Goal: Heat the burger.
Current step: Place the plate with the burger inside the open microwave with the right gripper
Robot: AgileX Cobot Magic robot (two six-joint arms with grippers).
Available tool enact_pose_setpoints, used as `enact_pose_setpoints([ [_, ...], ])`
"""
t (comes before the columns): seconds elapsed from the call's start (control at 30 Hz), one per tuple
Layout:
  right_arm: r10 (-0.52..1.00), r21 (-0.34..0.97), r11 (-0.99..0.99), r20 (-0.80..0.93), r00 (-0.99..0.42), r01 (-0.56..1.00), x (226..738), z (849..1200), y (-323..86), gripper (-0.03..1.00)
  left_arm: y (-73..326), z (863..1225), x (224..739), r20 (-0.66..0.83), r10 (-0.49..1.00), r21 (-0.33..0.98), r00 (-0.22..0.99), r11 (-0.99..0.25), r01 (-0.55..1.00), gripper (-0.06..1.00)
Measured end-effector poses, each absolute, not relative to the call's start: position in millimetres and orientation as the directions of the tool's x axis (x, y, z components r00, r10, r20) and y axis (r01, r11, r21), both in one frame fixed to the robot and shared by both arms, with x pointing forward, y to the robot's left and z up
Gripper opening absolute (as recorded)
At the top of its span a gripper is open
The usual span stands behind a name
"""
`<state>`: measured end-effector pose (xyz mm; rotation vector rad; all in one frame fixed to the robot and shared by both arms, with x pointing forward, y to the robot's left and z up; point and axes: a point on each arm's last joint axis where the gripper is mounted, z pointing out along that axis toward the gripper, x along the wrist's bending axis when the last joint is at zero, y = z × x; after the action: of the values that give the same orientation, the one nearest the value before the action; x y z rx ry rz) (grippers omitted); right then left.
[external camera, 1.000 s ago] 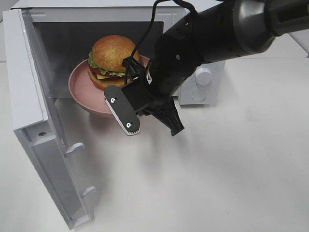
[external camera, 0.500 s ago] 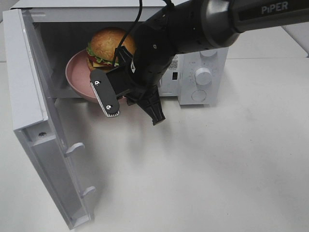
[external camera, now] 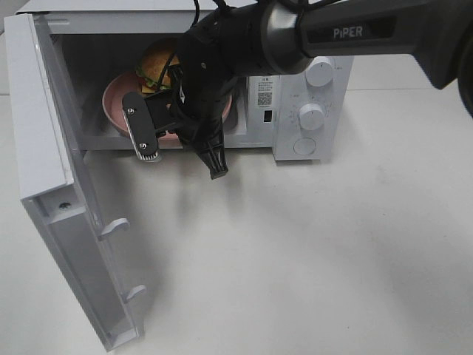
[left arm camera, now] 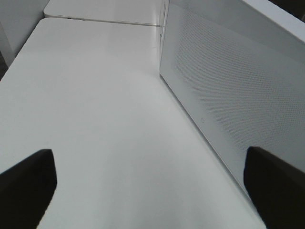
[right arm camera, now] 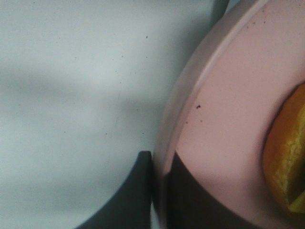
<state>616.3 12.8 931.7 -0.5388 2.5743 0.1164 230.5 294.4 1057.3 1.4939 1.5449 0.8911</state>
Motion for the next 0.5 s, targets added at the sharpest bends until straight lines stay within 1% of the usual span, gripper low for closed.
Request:
enact_pose_setpoints([
  [0.13,-0.343,-0.033,0.926,-0.494,-0.799,-0.377,621.6,929.1,14.8,0.05,294.4,1057.3,230.5,-0.069,0.998,0.896,0.009,0.058,0.440,0.99],
  [0.27,-0.300,-0.021,0.942,-0.505,-0.809,-0.335,629.3,927.1,19.1,0.05,294.4,1057.3,230.5,-0.069,0.998,0.896,0.009,0.058,0.440,0.99],
  [0.5,-0.287,-0.020,0.946,-0.514,-0.809,-0.323,638.5,927.3,24.3,0.05,294.5,1057.3,230.5,-0.068,0.998,0.896,0.009,0.057,0.440,0.99],
])
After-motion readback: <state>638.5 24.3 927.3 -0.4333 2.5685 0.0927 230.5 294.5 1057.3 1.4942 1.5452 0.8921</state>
